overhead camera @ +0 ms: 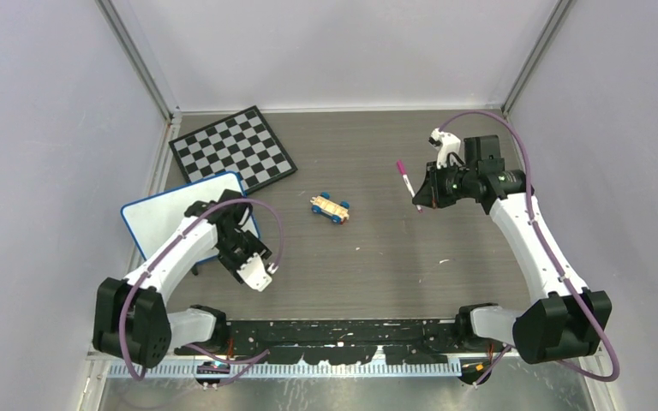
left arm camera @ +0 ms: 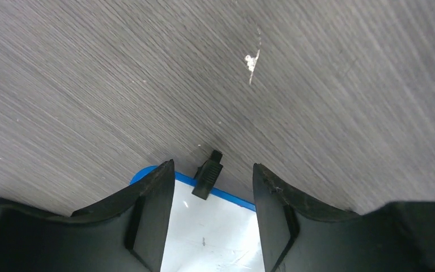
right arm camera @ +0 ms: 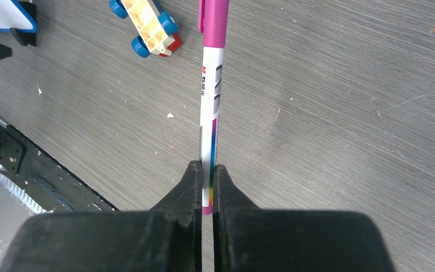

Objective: Write a sentence on the whiteboard
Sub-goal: Move the whiteboard stand to the center of the board.

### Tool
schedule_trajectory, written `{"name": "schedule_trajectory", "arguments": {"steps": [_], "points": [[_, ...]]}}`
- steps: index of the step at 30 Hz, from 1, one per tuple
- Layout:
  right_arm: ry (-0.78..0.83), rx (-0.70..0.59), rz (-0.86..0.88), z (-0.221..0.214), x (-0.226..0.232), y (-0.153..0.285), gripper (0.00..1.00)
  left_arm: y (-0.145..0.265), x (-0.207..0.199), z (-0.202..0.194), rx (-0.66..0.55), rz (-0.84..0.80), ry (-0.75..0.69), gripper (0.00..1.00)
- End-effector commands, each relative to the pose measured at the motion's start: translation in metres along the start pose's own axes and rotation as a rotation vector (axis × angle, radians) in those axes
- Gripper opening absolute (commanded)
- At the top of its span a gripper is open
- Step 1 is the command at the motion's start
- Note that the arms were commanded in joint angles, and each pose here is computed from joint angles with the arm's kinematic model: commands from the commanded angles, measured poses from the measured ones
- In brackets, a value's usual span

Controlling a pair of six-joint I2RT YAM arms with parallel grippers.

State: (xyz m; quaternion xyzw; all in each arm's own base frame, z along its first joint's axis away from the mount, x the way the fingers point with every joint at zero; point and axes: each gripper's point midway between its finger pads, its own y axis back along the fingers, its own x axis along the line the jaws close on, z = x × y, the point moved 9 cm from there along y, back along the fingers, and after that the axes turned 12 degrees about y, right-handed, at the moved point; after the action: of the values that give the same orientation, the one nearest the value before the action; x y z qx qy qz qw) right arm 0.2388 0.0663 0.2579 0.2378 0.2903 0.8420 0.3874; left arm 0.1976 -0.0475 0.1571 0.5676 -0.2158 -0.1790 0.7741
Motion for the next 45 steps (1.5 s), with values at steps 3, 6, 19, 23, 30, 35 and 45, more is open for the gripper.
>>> {"name": "schedule_trajectory", "arguments": {"steps": [3, 6, 19, 23, 30, 35, 45], "points": [[-0.041, -0.105, 0.032, 0.012, -0.003, 0.01, 0.0, -0.013, 0.025, -0.011, 0.076, 0.011, -0.262, 0.54], [-0.077, -0.124, 0.03, 0.011, -0.008, 0.013, 0.0, -0.02, 0.026, -0.015, 0.095, -0.008, -0.284, 0.52], [-0.077, -0.15, 0.034, 0.012, -0.009, 0.017, 0.0, -0.034, 0.046, -0.033, 0.195, -0.057, -0.372, 0.32], [-0.08, -0.149, 0.047, 0.015, -0.01, 0.015, 0.0, -0.039, 0.051, -0.031, 0.207, -0.061, -0.458, 0.08], [-0.09, -0.136, 0.06, 0.015, -0.012, 0.01, 0.0, -0.043, 0.075, -0.003, 0.22, -0.109, -0.57, 0.0], [-0.089, -0.128, 0.058, 0.012, -0.013, 0.008, 0.0, -0.049, 0.101, 0.027, 0.215, -0.15, -0.627, 0.0], [-0.132, -0.168, 0.009, 0.011, -0.03, 0.021, 0.0, -0.066, 0.155, 0.104, 0.177, -0.182, -0.749, 0.0]]}}
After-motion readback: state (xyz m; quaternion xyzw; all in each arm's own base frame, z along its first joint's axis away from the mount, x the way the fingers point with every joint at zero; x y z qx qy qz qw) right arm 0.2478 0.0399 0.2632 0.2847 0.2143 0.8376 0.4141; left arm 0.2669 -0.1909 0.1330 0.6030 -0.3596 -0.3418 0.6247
